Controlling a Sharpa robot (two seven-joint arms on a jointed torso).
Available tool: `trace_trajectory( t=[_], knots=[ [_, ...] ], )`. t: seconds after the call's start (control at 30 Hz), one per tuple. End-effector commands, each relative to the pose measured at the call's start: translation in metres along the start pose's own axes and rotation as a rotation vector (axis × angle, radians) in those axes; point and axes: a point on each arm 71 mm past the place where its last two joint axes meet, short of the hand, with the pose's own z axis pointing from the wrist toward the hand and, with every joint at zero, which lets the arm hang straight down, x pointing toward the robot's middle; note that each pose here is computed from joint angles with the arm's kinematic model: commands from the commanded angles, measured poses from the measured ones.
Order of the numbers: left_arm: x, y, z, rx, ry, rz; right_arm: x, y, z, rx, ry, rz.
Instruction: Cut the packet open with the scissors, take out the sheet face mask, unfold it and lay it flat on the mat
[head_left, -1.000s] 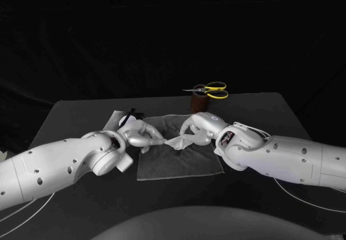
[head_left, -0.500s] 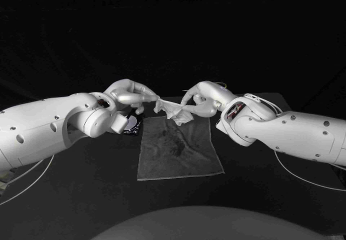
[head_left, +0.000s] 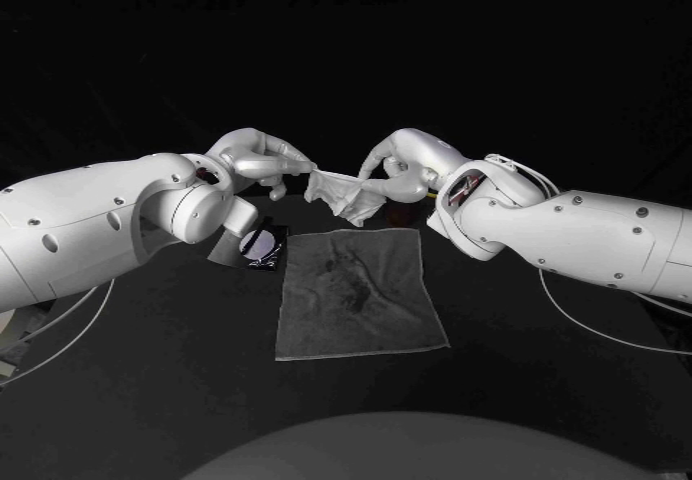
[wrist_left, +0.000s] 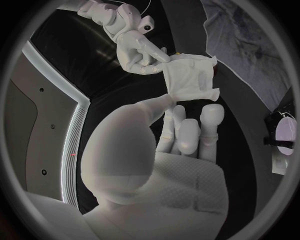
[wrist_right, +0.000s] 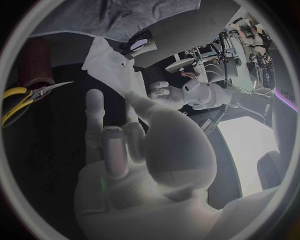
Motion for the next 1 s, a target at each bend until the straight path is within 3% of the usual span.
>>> trace_trajectory(
  t=[0.03,0.27,0.47,0.7,0.9,1.0],
  knots=[
    [-0.0001,-0.0024,0.0016,0.004,0.001,0.033,0.001,-0.001,0.001,0.012,0.017,0.0],
    [-0.0023,-0.0024,0.0029,0.009,-0.001,0.078,0.001,-0.007,0.005,0.038,0.022,-0.003],
    [0.0008,0.0024,0.0069,-0.004,0.005,0.128,0.004,-0.014,0.009,0.068,0.043,-0.002],
    [0.0113,0.0225,0.0131,-0.058,0.004,0.163,0.014,-0.025,0.013,0.096,0.072,-0.019],
    [0.027,0.0421,0.0267,-0.087,-0.003,0.165,0.023,-0.035,0.014,0.116,0.086,-0.043],
    [0.0328,0.0473,0.0319,-0.092,-0.001,0.162,0.027,-0.038,0.014,0.117,0.091,-0.06]
  ],
)
